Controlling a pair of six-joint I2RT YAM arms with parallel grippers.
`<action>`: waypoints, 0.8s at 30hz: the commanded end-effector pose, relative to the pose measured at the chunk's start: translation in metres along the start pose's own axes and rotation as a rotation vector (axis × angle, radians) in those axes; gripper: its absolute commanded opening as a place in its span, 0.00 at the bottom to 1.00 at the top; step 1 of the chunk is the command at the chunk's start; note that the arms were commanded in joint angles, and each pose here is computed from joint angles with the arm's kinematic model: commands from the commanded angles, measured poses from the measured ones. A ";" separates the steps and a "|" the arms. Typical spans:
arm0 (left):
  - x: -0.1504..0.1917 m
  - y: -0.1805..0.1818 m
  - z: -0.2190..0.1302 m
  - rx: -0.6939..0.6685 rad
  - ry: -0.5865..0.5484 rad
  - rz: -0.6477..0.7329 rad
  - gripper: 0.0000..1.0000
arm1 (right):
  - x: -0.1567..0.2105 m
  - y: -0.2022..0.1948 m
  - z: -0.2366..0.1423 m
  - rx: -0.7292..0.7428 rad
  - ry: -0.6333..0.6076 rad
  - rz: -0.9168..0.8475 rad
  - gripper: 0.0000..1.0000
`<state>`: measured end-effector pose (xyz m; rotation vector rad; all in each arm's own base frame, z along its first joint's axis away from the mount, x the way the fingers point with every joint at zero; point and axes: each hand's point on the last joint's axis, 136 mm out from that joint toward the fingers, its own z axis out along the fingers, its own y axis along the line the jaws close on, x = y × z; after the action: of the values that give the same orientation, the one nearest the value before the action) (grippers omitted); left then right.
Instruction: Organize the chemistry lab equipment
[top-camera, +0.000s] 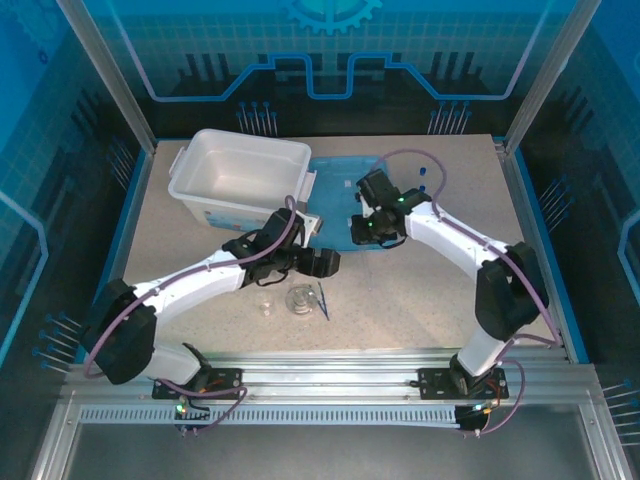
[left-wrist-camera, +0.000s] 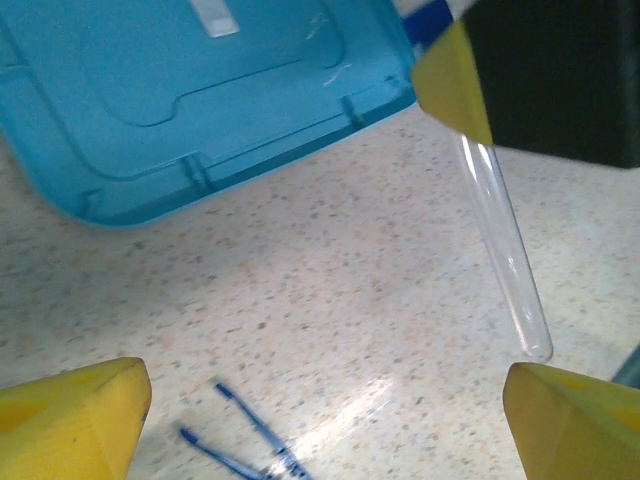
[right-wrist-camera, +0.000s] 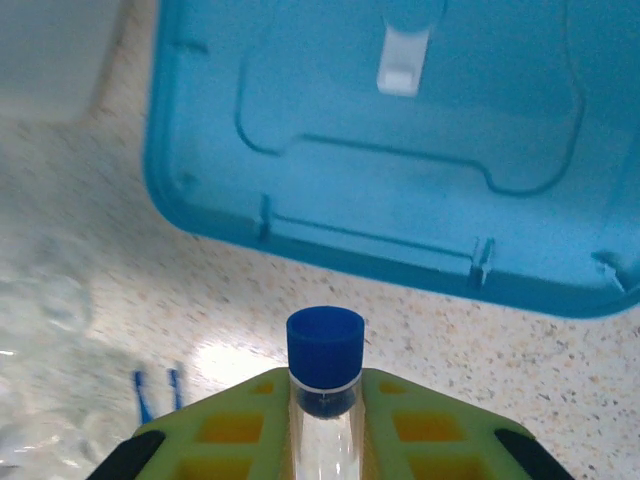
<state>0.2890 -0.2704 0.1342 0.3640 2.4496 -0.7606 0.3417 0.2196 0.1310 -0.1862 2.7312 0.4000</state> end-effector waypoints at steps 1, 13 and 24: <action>-0.018 -0.027 0.003 0.127 -0.028 -0.037 0.92 | -0.026 0.021 -0.026 -0.103 -0.092 0.054 0.21; -0.035 -0.056 0.016 0.295 -0.047 -0.125 0.87 | -0.061 0.047 -0.048 -0.292 -0.207 0.206 0.20; -0.038 -0.061 0.022 0.337 -0.051 -0.164 0.59 | -0.067 0.038 -0.045 -0.290 -0.243 0.280 0.18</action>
<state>0.3014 -0.3268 0.1523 0.2448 2.3739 -1.1863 0.3764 0.2553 0.1969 0.1006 2.4969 0.8194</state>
